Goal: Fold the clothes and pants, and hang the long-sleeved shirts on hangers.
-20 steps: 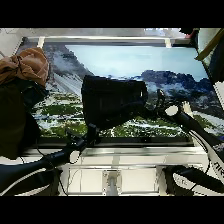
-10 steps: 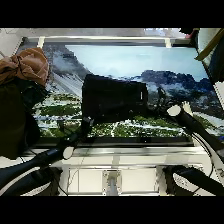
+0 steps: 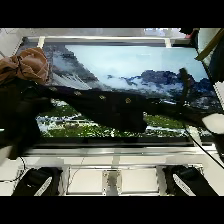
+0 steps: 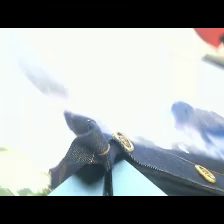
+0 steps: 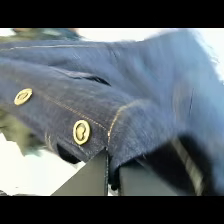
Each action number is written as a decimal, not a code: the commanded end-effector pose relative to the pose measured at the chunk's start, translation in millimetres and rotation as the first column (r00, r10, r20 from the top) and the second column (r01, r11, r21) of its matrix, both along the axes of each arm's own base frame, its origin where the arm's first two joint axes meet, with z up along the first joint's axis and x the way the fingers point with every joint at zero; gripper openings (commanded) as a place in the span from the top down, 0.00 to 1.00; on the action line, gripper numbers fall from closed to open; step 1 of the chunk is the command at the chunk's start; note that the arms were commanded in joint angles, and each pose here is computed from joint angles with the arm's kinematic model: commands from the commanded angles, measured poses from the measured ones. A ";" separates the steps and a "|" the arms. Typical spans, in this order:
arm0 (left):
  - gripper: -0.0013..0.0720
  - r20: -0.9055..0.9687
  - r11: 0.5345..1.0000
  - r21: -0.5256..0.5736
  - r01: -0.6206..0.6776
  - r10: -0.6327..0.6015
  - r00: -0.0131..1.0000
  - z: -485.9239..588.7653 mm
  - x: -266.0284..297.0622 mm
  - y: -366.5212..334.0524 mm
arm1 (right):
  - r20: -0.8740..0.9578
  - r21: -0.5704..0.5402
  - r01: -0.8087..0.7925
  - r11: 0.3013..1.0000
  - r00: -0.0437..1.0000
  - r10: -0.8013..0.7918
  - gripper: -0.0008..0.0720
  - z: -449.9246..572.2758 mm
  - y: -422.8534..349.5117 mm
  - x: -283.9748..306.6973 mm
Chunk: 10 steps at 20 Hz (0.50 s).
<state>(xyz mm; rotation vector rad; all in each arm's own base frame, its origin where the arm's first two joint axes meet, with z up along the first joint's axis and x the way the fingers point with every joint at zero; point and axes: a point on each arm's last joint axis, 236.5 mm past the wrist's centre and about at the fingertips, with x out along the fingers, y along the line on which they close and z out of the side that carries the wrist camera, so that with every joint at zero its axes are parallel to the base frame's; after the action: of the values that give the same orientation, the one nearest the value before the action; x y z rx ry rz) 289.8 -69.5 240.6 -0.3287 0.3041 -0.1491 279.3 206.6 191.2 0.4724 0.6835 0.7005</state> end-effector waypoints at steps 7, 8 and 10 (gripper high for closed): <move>0.95 -0.008 0.903 0.395 0.167 -0.179 0.984 93.8 64.1 -43.6 | 0.197 -0.008 -0.137 0.991 0.971 0.136 0.94 100.7 46.3 -30.5; 0.95 -0.066 0.890 0.420 0.180 -0.168 0.984 70.8 84.6 -48.4 | 0.151 -0.065 -0.094 0.993 0.983 0.103 0.94 77.0 42.3 -13.0; 0.95 -0.193 0.857 0.469 0.215 -0.139 0.971 16.8 120.5 -54.9 | 0.053 -0.159 -0.077 0.984 0.995 0.086 0.94 25.0 46.0 16.2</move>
<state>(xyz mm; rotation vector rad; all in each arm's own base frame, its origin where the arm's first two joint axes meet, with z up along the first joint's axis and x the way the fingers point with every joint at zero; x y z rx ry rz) 366.6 -112.1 306.5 0.0862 0.3868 -0.2367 264.3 254.9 263.7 0.3466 0.5965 0.8347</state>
